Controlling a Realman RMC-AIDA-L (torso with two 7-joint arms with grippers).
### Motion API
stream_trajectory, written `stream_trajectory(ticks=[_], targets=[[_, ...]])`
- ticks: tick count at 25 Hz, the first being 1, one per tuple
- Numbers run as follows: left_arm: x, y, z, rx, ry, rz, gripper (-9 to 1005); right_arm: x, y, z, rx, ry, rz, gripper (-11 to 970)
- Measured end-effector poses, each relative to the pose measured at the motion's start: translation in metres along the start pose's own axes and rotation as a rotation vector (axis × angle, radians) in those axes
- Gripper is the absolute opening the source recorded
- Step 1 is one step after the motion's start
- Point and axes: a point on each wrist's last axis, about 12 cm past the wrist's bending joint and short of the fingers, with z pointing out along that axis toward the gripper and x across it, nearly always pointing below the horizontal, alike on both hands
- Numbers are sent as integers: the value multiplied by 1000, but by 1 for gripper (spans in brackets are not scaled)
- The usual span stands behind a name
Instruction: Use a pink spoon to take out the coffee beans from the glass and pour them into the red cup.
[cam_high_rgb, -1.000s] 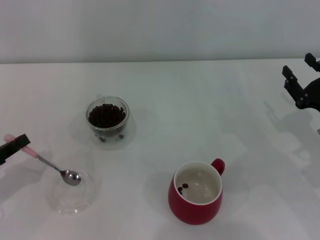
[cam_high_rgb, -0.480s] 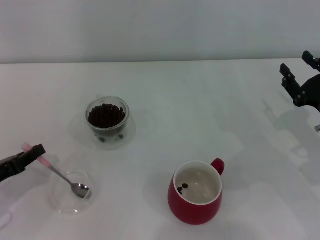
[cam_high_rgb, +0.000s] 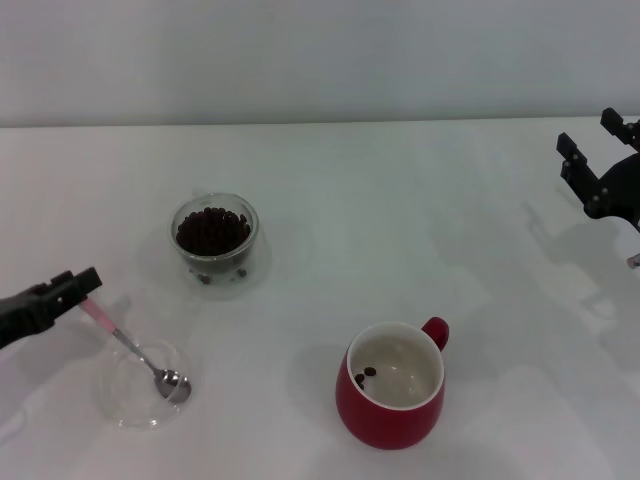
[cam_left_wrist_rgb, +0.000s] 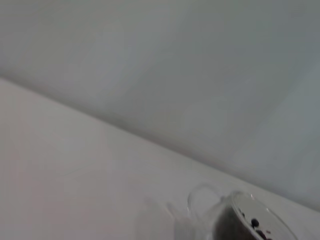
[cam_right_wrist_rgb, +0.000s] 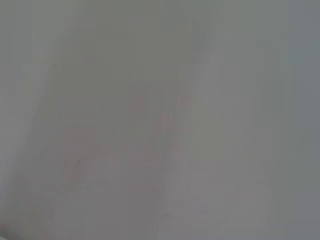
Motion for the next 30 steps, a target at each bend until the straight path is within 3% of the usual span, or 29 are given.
stream_trajectory(ticks=[6, 9, 14, 19, 30], targets=[[-5, 8, -11, -43, -60, 45, 347, 1, 1, -1, -6, 4, -1, 570], [-5, 10, -14, -57, -66, 66, 601, 1, 1, -1, -9, 3, -1, 570], [-10, 15, -23, -91, -97, 115, 817, 0, 2, -1, -13, -2, 0, 570], [-16, 16, -27, -117, -147, 203, 816, -4, 4, -3, -19, -43, 26, 570], [-32, 11, -13, -231, -394, 500, 814, -20, 18, -4, -111, -176, 53, 570]])
